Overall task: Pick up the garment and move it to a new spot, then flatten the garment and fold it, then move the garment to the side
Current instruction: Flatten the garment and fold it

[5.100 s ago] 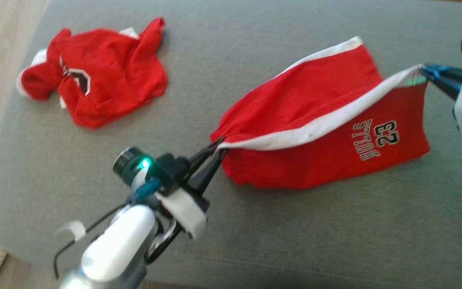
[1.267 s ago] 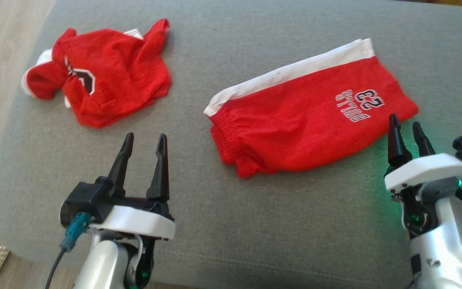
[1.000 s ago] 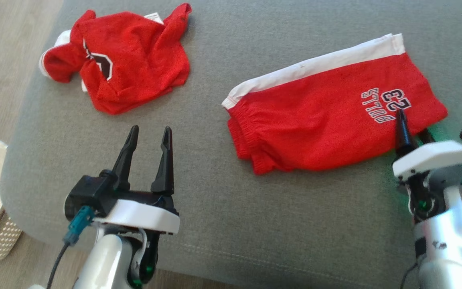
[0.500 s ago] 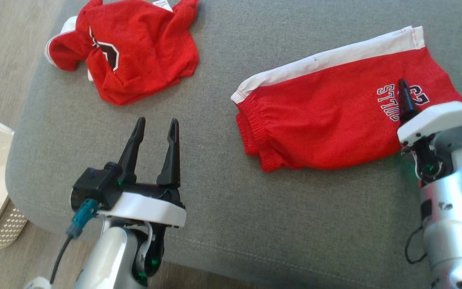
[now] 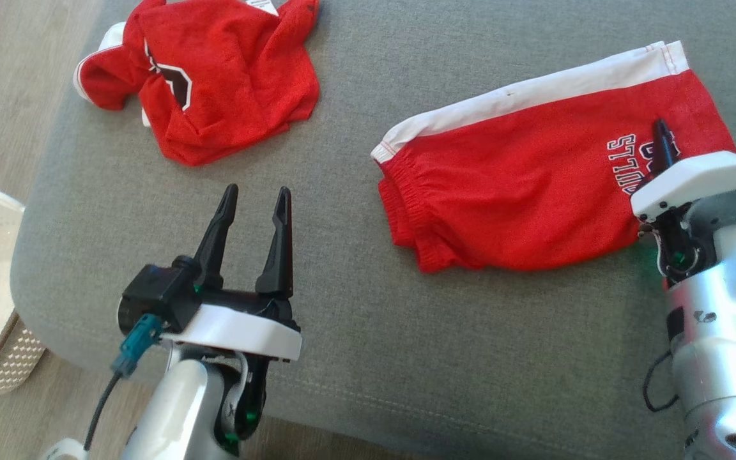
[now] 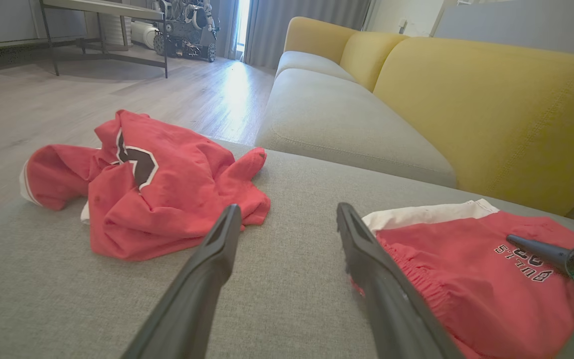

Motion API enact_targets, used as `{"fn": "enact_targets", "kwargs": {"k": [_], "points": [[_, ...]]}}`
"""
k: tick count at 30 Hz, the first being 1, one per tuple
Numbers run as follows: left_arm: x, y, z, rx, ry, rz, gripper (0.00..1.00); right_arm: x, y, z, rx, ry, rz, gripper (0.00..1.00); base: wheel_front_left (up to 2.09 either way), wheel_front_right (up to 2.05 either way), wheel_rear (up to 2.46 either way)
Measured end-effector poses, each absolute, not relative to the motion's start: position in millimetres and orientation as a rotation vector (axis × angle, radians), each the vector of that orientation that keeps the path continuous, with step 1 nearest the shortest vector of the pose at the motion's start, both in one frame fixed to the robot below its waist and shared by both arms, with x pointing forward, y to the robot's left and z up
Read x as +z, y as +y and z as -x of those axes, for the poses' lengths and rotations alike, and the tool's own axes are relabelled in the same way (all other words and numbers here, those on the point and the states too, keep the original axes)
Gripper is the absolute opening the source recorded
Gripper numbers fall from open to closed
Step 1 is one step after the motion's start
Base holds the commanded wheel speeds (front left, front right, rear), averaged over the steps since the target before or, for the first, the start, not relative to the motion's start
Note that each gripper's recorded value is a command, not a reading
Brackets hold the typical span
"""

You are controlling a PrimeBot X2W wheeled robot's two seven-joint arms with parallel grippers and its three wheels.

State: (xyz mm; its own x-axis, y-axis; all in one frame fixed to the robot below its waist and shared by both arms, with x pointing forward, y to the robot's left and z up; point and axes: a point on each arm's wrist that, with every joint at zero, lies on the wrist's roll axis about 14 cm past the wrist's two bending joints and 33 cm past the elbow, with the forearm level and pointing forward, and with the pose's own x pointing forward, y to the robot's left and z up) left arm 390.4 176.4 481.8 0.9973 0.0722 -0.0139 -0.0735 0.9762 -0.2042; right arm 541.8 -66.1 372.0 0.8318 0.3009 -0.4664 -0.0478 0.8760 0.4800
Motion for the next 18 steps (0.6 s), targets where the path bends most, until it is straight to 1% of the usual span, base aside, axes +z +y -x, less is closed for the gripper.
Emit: {"fn": "enact_targets", "kwargs": {"k": [4, 7, 9, 12, 14, 16, 18], "points": [[484, 173, -391, 0.063, 0.0, 0.209, 1.0, 380, -81, -544, 0.133, 0.491, -0.517, 0.0, 0.0, 0.0, 0.0], [486, 170, -392, 0.052, -0.006, 0.212, 1.0, 384, -106, -544, 0.053, 0.431, -0.545, 0.0, 0.0, 0.0, 0.0], [488, 168, -392, 0.045, -0.011, 0.215, 1.0, 382, -135, -539, -0.042, 0.395, -0.56, 0.0, 0.0, 0.0, 0.0], [490, 164, -393, 0.032, -0.018, 0.218, 1.0, 374, -193, -522, -0.2, 0.349, -0.499, 0.0, 0.0, 0.0, 0.0], [492, 161, -393, 0.022, -0.024, 0.219, 1.0, 370, -219, -508, -0.279, 0.338, -0.477, 0.0, 0.0, 0.0, 0.0], [494, 158, -394, 0.012, -0.027, 0.22, 1.0, 369, -228, -500, -0.311, 0.336, -0.461, 0.0, 0.0, 0.0, 0.0], [494, 154, -395, 0.0, -0.03, 0.224, 1.0, 374, -226, -499, -0.312, 0.326, -0.457, 0.0, 0.0, 0.0, 0.0]]}}
